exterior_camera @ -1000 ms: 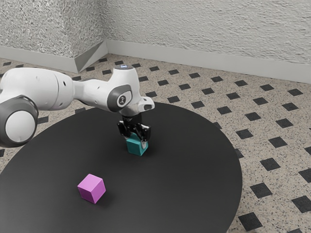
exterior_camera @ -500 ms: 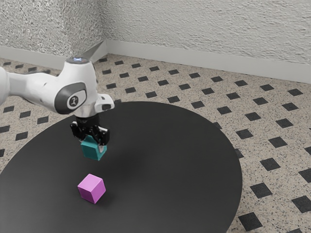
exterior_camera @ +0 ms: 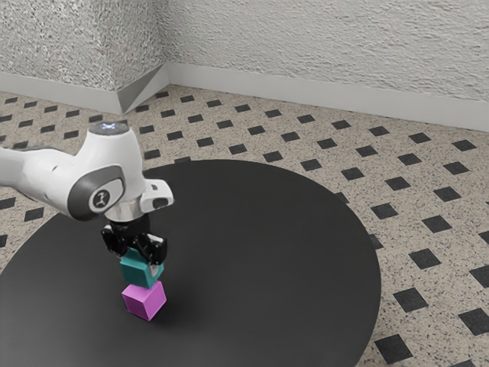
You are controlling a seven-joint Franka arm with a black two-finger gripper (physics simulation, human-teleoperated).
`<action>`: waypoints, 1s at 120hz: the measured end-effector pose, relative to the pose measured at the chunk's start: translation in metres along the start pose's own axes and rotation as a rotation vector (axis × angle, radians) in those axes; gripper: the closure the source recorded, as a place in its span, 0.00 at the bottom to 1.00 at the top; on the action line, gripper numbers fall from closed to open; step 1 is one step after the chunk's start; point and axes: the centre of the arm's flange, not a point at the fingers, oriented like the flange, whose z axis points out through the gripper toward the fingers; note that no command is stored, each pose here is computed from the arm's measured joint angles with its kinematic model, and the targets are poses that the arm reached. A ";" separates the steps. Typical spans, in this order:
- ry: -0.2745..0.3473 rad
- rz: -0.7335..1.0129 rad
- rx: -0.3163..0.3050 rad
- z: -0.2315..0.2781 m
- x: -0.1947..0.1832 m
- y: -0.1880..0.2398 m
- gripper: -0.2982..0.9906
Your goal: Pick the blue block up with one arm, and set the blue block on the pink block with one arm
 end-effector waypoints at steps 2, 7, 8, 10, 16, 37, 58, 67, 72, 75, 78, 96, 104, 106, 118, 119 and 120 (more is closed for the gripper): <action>0.001 -0.001 0.001 0.000 -0.002 0.000 0.46; 0.003 -0.003 0.004 -0.001 -0.009 -0.002 0.46; 0.004 -0.004 0.005 -0.001 -0.010 -0.002 0.46; 0.006 -0.005 0.006 -0.002 -0.012 -0.003 0.46; 0.006 -0.007 0.010 -0.002 -0.018 -0.004 0.46; -0.013 -0.008 0.012 0.004 -0.022 -0.005 0.44; -0.015 0.006 0.011 0.005 -0.023 -0.003 0.32; -0.003 0.011 0.009 0.000 -0.019 -0.002 0.30; 0.011 0.011 0.006 -0.007 -0.015 -0.002 0.28; 0.018 0.011 0.004 -0.011 -0.013 -0.002 0.28; 0.027 0.011 0.003 -0.016 -0.010 -0.002 0.27; 0.114 -0.031 -0.072 -0.115 0.053 -0.004 0.25; 0.143 -0.038 -0.100 -0.168 0.074 -0.007 0.25; 0.150 -0.044 -0.108 -0.181 0.081 -0.011 0.25; 0.178 -0.080 -0.133 -0.246 0.105 -0.046 0.24; 0.180 -0.082 -0.134 -0.251 0.106 -0.049 0.24; 0.182 -0.084 -0.136 -0.256 0.106 -0.051 0.24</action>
